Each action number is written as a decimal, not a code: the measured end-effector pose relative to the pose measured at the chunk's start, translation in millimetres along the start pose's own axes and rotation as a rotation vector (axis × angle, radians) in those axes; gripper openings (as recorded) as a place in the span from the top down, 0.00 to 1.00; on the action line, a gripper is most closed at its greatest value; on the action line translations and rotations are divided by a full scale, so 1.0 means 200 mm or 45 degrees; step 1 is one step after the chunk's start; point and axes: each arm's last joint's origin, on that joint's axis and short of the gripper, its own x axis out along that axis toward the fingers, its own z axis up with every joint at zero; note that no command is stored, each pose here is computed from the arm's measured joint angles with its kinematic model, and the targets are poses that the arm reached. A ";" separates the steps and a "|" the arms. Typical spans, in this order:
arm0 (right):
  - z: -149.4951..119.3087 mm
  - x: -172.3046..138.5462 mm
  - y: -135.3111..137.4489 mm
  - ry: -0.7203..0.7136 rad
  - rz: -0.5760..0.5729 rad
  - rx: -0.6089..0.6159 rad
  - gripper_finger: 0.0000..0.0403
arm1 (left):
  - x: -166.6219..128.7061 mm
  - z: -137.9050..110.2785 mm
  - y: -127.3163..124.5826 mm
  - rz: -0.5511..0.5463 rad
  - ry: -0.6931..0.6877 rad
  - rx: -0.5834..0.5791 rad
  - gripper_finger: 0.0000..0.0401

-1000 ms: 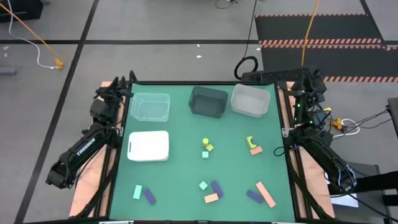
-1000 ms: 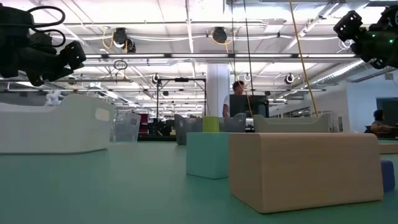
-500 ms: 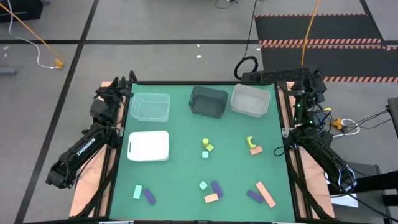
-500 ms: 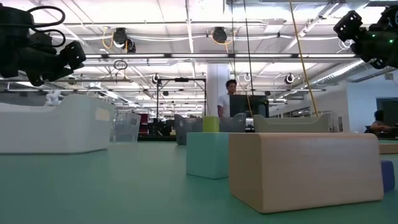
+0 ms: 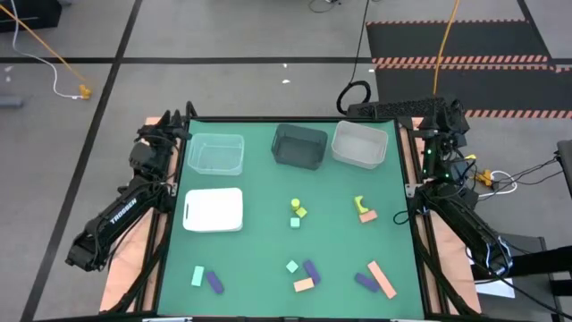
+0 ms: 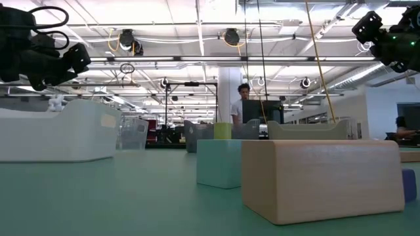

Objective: Sort & place blocks by color

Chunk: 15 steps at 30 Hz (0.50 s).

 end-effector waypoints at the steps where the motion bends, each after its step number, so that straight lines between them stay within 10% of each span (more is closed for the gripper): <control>1: 0.00 0.00 0.00 -0.001 0.000 0.000 0.36 | 0.00 0.00 0.00 0.000 0.000 0.000 0.50; 15: 0.00 0.00 0.00 -0.002 -0.011 -0.043 0.36 | 0.00 0.00 0.00 0.000 0.000 0.000 0.49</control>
